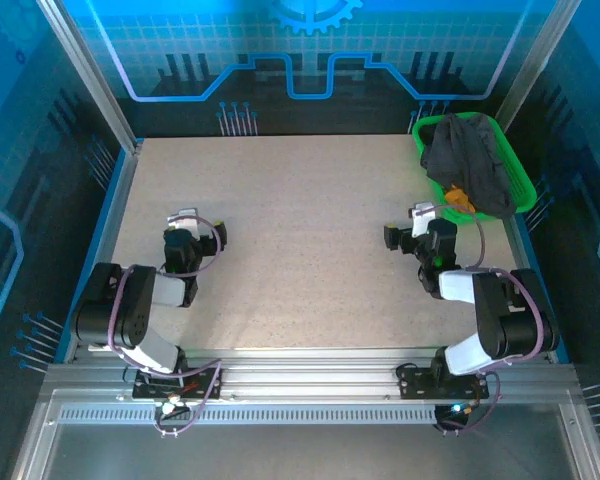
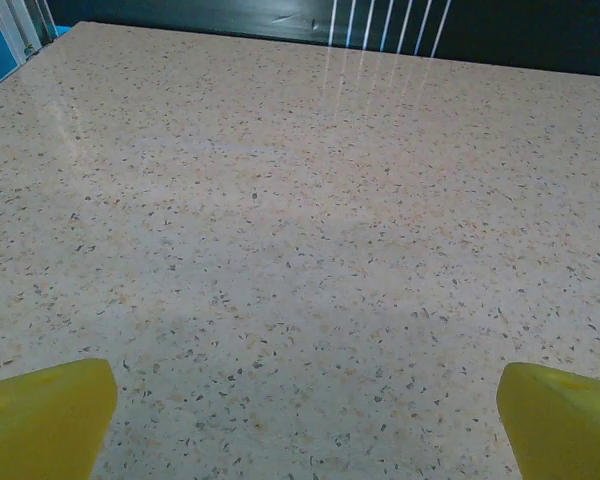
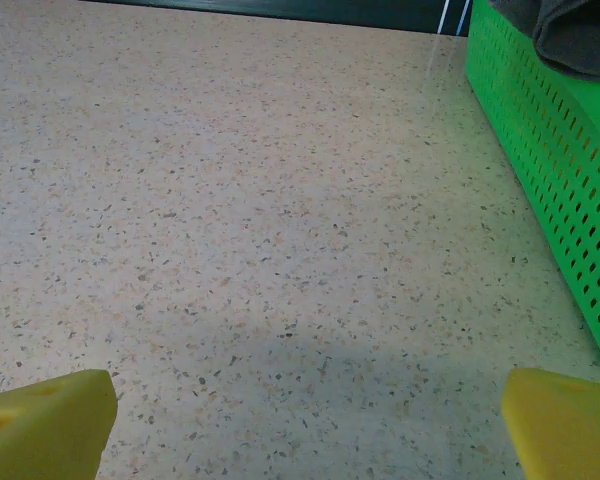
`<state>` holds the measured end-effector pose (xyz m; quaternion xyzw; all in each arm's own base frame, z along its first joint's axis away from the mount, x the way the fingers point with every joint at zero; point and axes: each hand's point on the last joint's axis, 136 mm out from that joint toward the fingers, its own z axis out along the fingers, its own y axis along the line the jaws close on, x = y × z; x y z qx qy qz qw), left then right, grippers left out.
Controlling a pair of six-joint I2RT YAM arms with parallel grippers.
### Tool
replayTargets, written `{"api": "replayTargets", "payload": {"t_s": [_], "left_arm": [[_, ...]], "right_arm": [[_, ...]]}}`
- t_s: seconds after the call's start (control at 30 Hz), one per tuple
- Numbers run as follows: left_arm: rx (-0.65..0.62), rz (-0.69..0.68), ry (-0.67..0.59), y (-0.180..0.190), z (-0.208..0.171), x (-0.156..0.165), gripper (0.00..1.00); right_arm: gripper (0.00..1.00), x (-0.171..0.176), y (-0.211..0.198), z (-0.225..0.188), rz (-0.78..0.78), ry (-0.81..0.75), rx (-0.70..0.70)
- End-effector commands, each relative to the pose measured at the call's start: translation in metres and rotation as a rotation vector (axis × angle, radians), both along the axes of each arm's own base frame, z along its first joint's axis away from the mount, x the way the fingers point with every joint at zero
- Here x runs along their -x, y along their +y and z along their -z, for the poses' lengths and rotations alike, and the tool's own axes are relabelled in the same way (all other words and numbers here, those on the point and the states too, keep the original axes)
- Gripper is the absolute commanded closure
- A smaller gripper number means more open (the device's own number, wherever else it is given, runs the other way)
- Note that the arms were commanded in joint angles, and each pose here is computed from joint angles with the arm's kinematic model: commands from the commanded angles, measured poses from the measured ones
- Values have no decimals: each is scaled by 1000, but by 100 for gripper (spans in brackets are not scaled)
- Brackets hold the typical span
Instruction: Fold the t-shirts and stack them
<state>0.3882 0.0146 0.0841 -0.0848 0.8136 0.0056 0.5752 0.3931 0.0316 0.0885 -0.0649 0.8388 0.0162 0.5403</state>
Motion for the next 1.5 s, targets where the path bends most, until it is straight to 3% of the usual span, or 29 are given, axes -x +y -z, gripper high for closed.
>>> {"api": "replayTargets", "payload": {"t_s": [0.0,0.47,0.57,0.67,0.7,0.77,0.8,0.83,0.87,0.93,0.97,1.07,1.23,1.47], "left_arm": [[-24,-3,-29,1,-12,-7,1],[-22,-3,-28,1,-12,-6,1],[-54,-49,-64,5,-31,0,1],[-120,-100,-90,-5,-83,5,1],[-85,-116,-130,-9,-106,4,1],[54,-203,-163,-9,-142,0,1],[193,-220,-80,-13,-146,3,1],[324,-286,-15,-11,-149,9,1],[442,-323,-19,-10,-154,7,1],[674,-140,-24,-33,-171,-20,1],[721,-104,-15,-40,-180,-28,1],[752,35,67,-78,-206,-46,1],[760,211,160,-135,-220,-47,2],[760,271,243,-161,-207,-27,11]], "right_arm": [[0,-5,0,-5,-9,-15,-1],[0,-6,-1,-10,6,-33,11],[0,-6,-5,-55,116,-19,104],[0,-9,20,-155,127,-213,72],[0,-12,20,-179,180,-210,21],[0,-16,5,-191,282,-19,-136],[0,-12,-21,-189,479,84,-254],[0,-12,-36,-180,570,174,-312],[5,-24,-39,-179,530,201,-363],[11,-41,-56,-189,574,122,-421],[11,-46,-64,-196,593,53,-430],[4,-66,-86,-207,652,-116,-437],[4,-114,-110,-170,721,-19,-503],[6,-143,-130,-102,906,164,-532]]}}
